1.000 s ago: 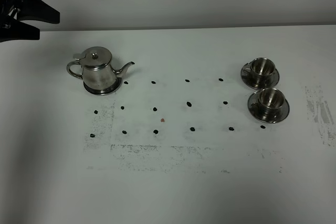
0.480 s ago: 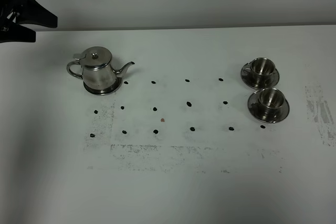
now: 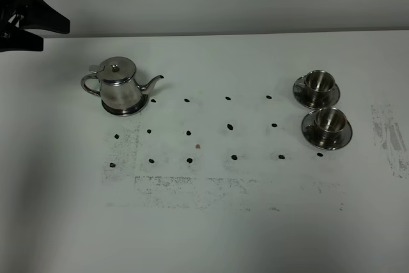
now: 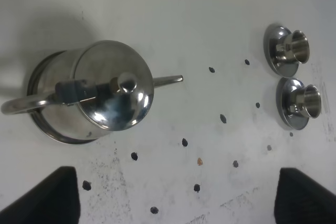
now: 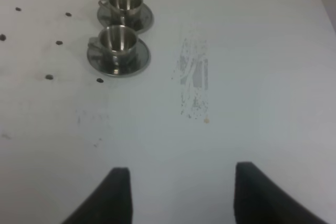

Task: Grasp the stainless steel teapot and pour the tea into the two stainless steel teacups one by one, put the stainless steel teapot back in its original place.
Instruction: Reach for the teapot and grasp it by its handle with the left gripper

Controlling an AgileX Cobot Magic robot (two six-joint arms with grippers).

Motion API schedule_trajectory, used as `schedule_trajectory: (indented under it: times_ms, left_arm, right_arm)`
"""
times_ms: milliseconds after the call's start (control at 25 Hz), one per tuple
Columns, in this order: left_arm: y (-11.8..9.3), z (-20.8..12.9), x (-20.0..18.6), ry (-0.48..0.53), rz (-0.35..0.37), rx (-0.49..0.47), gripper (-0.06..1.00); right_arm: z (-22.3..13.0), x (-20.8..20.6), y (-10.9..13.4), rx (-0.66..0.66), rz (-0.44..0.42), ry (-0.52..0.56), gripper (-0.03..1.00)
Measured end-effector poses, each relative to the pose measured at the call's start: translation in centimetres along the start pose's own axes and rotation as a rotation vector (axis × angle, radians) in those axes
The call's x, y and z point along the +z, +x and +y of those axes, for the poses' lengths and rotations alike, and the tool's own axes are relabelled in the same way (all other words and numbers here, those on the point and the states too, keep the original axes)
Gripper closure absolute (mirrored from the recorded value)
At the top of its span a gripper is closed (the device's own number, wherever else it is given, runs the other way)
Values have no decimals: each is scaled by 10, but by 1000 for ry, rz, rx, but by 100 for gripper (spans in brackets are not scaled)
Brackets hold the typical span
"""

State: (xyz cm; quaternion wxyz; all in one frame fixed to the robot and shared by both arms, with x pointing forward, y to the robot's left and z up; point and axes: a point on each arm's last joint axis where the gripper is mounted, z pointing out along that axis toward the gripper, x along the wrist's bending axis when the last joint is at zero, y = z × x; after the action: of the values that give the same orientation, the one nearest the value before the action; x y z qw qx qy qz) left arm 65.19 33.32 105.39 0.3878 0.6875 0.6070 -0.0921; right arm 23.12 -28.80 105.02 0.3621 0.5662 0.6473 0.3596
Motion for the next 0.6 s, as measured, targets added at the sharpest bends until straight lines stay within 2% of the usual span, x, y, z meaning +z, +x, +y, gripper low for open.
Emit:
schedule_trajectory:
  times_ms: [440,600]
  left_arm:
    - [0,0,0,0,0,0,22]
    - [0,0,0,0,0,0,22]
  right_arm:
    - [0,0,0,-3,3,-5,56]
    - [1,0,0,-15,37,-15,56]
